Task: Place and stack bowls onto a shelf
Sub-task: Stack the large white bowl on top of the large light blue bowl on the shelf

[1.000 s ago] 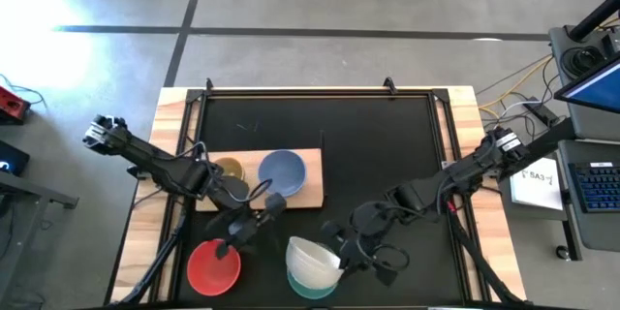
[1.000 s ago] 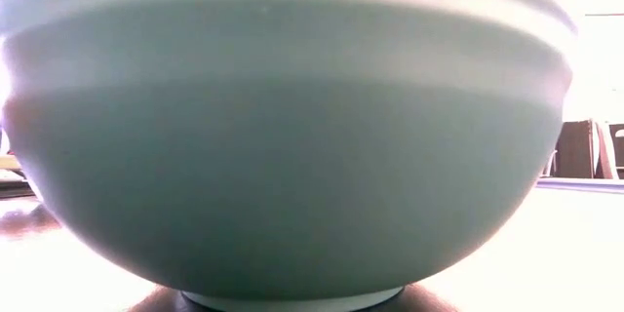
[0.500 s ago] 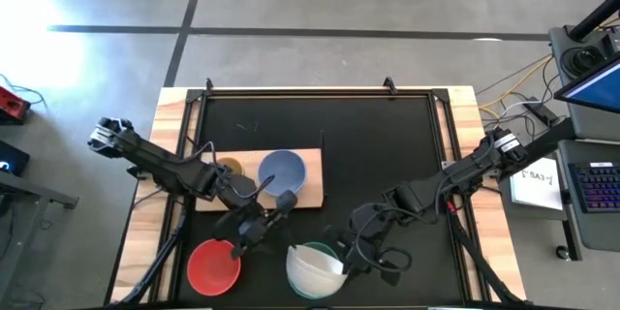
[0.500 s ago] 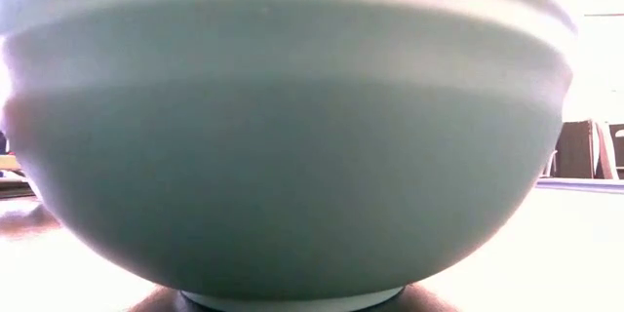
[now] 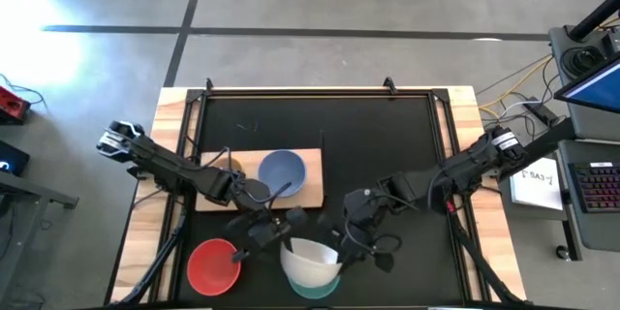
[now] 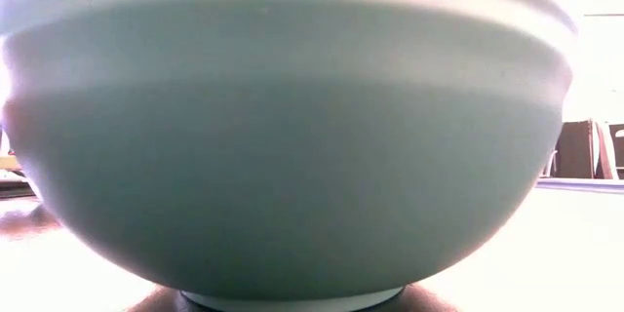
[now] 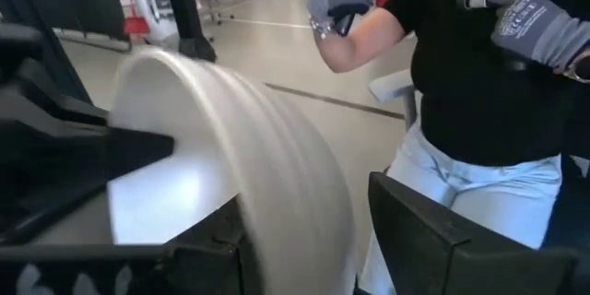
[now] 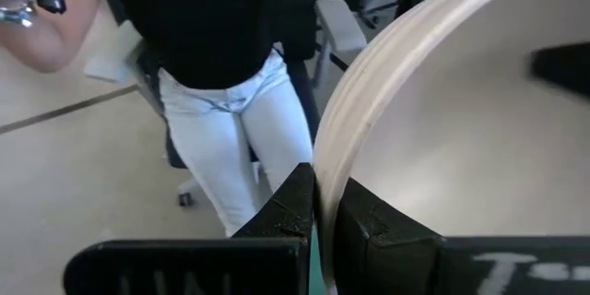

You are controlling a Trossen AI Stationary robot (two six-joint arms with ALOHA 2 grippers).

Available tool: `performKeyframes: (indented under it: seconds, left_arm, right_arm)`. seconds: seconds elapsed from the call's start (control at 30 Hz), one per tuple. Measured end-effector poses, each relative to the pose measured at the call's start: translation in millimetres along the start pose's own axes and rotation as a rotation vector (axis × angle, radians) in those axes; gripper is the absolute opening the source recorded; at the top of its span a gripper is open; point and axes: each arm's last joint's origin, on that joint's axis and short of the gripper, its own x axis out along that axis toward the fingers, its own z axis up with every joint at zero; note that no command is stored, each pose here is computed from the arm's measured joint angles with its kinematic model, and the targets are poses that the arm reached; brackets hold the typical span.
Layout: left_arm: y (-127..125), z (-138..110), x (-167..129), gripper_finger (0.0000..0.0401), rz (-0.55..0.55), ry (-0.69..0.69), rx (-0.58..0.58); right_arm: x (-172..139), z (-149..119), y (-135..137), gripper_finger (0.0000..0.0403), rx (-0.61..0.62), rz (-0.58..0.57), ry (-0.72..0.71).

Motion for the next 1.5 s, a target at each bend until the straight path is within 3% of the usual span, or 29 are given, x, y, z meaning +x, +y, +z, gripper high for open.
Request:
performKeyframes:
  seconds: [0.17,0.43,0.83,1.13,1.4,1.5]
  left_arm:
    - [1,-3,3,0.0123,-0.004,0.001,-0.012]
    - [1,-4,1,0.0012,-0.112,-0.015,-0.109]
    - [4,-5,-1,0.0006,-0.087,-0.003,-0.119]
    - [12,-7,-8,0.0007,-0.076,-0.006,-0.172]
    - [25,-8,-24,0.0009,-0.012,0.007,-0.203]
    - [32,-11,-34,0.001,0.017,0.035,-0.23]
  right_arm:
    - [-4,-2,-6,0.0009,-0.015,-0.019,0.0]
    - [-6,1,-10,0.0013,-0.053,-0.087,-0.01]
    - [-8,7,-14,0.0117,0.016,-0.15,-0.048]
    - [-20,31,-17,0.0194,0.028,-0.269,-0.005]
    - [-39,62,-14,0.0214,0.09,-0.308,0.03]
    - [-48,69,-11,0.0214,0.128,-0.385,0.098]
